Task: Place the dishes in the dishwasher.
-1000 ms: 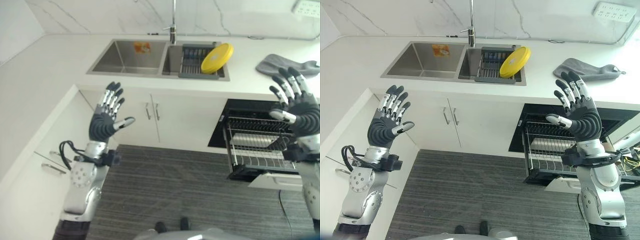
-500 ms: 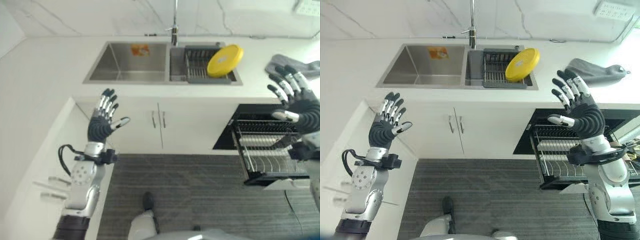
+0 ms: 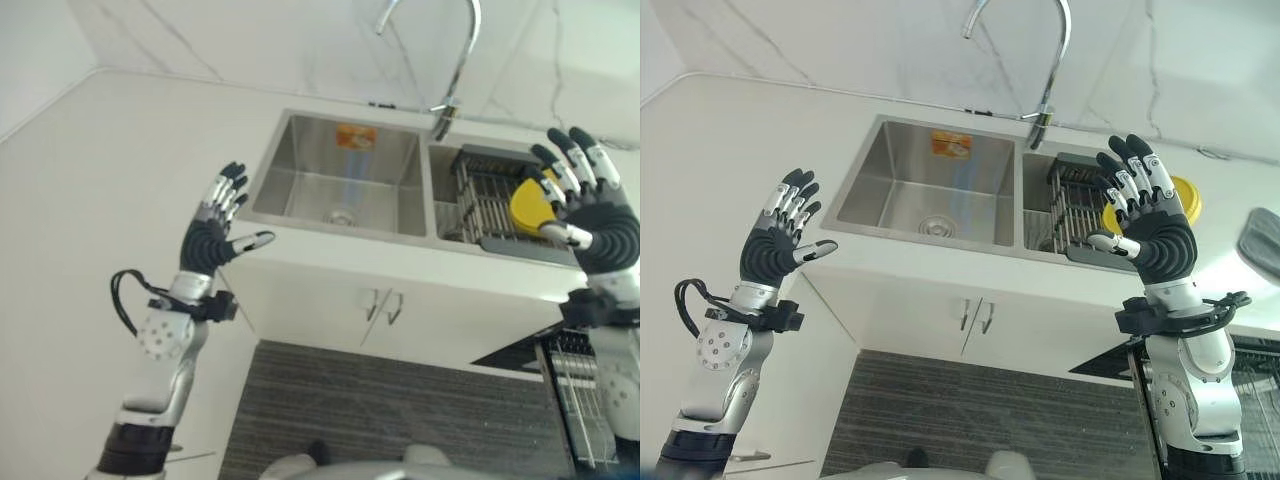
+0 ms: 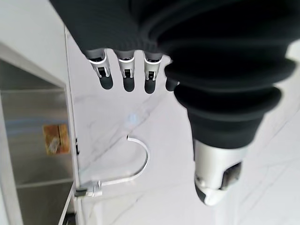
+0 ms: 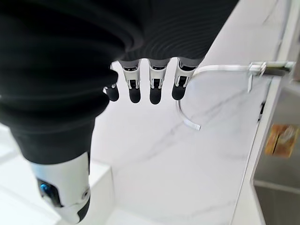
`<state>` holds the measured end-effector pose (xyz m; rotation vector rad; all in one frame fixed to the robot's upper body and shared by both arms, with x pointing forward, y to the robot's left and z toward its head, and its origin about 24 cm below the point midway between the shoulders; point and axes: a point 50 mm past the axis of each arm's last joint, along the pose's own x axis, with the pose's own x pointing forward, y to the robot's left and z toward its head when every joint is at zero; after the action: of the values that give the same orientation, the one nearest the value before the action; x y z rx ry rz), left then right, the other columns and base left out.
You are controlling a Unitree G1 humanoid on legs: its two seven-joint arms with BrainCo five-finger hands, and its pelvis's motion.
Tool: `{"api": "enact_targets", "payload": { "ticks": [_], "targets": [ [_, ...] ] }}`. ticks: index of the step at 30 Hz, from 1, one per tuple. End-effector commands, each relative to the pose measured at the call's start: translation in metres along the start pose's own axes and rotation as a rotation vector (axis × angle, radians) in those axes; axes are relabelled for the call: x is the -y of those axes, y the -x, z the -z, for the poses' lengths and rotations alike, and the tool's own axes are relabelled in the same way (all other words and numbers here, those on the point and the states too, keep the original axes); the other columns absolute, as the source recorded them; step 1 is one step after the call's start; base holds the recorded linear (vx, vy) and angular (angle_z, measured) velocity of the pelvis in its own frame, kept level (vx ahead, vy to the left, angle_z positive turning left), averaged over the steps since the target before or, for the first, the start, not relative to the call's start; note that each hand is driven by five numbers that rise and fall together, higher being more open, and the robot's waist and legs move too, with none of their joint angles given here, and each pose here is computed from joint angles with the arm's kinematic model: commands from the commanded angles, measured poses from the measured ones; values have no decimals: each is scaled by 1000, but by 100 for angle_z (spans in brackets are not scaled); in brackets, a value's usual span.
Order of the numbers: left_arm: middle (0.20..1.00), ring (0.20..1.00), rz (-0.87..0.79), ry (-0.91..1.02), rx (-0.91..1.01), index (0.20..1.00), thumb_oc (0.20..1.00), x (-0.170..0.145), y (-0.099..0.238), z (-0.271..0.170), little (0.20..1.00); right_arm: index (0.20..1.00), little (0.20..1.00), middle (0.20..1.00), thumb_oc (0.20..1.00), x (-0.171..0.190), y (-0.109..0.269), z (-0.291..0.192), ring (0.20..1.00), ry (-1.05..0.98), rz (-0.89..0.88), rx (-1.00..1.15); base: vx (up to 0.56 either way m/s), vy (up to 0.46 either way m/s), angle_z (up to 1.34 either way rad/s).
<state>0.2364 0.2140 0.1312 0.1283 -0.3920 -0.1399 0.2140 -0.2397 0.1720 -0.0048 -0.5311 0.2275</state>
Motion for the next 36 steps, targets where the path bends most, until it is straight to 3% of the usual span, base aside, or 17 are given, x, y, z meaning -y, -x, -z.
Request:
{"api": "enact_targets", "payload": {
  "ticks": [1, 9, 26, 36],
  "targets": [
    [1000, 1000, 2, -76, 97, 1000, 1000, 0, -9, -19, 1000, 1000, 1000, 1000, 1000, 3, -19, -22, 1000, 51, -62, 129, 176, -66, -54],
    [1000, 1000, 18, -99, 95, 1000, 1000, 7, -11, -18, 1000, 1000, 1000, 1000, 1000, -1, -25, -23, 1000, 42, -79, 142, 186, -177, -13],
    [1000, 1000, -3, -56, 81, 1000, 1000, 5, -1, -14, 1000, 1000, 1000, 1000, 1000, -5, -30, -22, 1000, -67, -133, 97, 179, -400, 4],
    [1000, 1000, 34, -29, 162, 1000, 1000, 11, -9, -24, 1000, 1000, 1000, 1000, 1000, -1, -18, -23, 1000, 12, -9, 145, 27, 128, 18]
  ]
}}
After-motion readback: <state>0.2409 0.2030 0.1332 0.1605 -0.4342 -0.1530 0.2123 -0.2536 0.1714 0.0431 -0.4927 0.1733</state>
